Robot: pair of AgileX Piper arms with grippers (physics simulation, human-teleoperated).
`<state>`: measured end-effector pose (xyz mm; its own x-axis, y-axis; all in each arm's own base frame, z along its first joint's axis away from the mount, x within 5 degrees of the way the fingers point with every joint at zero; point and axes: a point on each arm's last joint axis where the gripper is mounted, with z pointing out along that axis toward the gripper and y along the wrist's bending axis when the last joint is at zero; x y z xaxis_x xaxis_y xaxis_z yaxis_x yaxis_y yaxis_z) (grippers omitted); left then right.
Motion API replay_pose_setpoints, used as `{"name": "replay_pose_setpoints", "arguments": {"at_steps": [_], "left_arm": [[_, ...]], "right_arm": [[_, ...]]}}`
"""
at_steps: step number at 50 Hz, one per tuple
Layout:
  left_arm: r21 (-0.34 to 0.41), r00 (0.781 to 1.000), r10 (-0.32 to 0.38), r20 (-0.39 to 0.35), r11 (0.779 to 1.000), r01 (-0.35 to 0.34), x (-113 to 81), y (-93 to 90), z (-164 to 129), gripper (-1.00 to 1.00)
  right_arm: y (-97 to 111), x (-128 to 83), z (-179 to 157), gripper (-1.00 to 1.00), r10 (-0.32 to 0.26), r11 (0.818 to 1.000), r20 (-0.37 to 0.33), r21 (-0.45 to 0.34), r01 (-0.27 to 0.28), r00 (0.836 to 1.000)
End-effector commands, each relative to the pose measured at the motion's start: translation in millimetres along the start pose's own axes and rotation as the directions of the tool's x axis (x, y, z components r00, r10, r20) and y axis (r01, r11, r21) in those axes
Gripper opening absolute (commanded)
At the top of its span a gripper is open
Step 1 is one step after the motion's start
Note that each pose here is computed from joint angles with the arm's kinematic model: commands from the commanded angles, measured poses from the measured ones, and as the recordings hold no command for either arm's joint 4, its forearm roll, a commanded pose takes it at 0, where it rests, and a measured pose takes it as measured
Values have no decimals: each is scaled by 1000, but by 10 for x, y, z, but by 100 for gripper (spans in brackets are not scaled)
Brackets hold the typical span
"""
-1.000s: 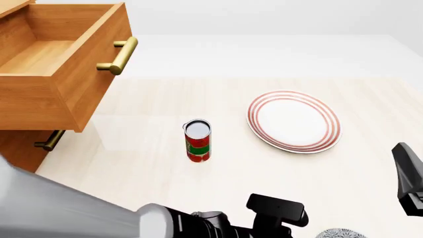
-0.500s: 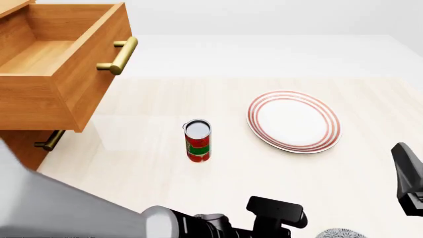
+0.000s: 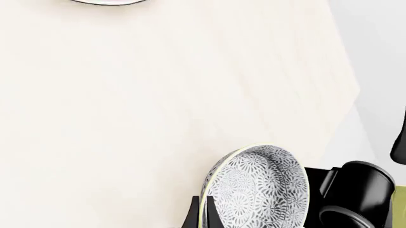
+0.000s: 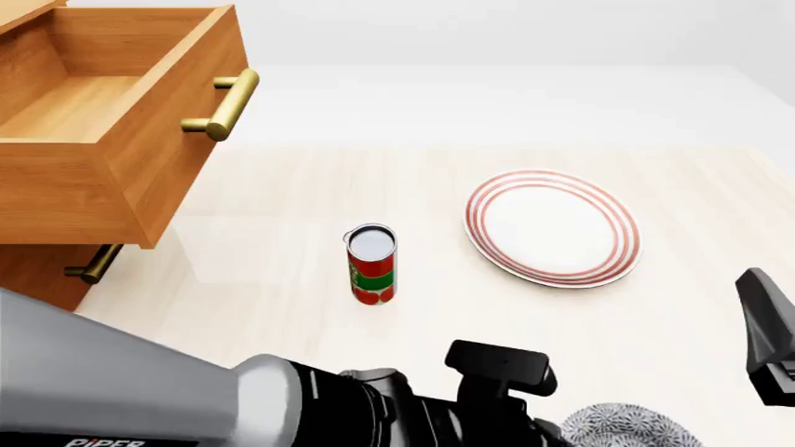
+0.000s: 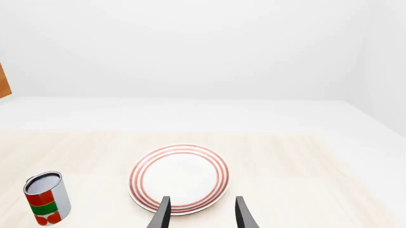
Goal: Put the bowl in the top drawer of the cabinet.
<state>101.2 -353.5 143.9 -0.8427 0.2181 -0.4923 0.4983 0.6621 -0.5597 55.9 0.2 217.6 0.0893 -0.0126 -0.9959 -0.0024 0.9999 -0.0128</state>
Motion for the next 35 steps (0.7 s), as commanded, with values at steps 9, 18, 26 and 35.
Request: {"name": "replay_pose_setpoints", "arguments": {"at_steps": [9,18,26,35], "left_arm": [[-4,998,-6,65,1000,6,-276,36,-343,-100],[-12,995,-4,101,1000,5,-418,74,-553,-100],[-11,992,6,123,1000,-4,-513,48,-713,-100],[-14,989,13,146,1000,-11,-601,44,-851,-100]], "right_arm": [[0,4,2,100,0,1000,0,0,0,1000],[0,-25,1,100,0,1000,0,0,0,1000],[0,-28,7,100,0,1000,0,0,0,1000],[0,-28,7,100,0,1000,0,0,0,1000]]}}
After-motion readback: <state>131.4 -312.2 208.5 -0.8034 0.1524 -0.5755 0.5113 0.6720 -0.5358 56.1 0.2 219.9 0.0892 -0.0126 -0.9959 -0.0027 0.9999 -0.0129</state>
